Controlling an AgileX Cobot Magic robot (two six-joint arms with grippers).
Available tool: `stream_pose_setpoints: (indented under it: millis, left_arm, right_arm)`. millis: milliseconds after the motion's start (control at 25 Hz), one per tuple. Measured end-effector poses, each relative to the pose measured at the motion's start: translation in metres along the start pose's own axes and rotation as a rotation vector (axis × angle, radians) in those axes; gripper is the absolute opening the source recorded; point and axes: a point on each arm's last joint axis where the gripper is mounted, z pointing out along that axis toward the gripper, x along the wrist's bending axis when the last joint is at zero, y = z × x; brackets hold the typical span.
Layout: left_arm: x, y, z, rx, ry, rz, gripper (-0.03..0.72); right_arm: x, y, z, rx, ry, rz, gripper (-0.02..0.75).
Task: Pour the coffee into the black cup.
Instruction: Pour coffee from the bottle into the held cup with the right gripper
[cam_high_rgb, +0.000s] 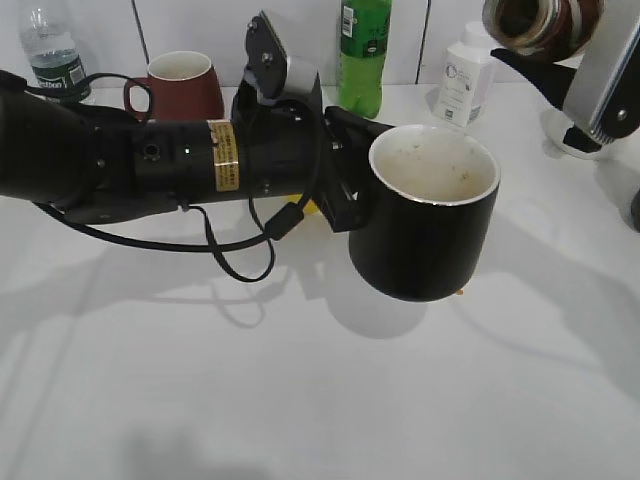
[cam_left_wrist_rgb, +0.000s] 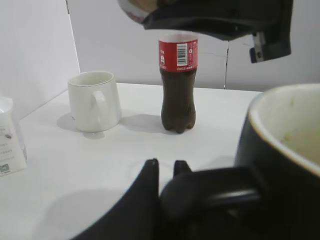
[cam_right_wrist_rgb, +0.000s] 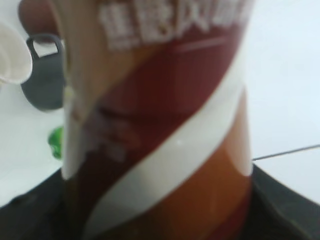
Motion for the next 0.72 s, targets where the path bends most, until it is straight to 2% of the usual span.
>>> stream_pose_setpoints:
  millis: [240, 520, 720]
  left_arm:
    - [-0.0006, -0.0004, 0.0, 0.004, -0.007, 0.006, 0.055]
    - [-0.0037, -0.0006, 0.0, 0.006, -0.04, 0.028, 0.055]
    - [-0.0002, 0.0019, 0.0002, -0.021, 0.001, -0.009, 0.055]
  right_arm:
    - [0.0009, -0.0019, 0.0, 0.021, 0.011, -0.11, 0.529]
    - [0.0019, -0.0042, -0.0001, 0.044, 0.024, -0.146, 0.529]
    - [0.002, -0.0044, -0.0001, 0.046, 0.026, -0.172, 0.529]
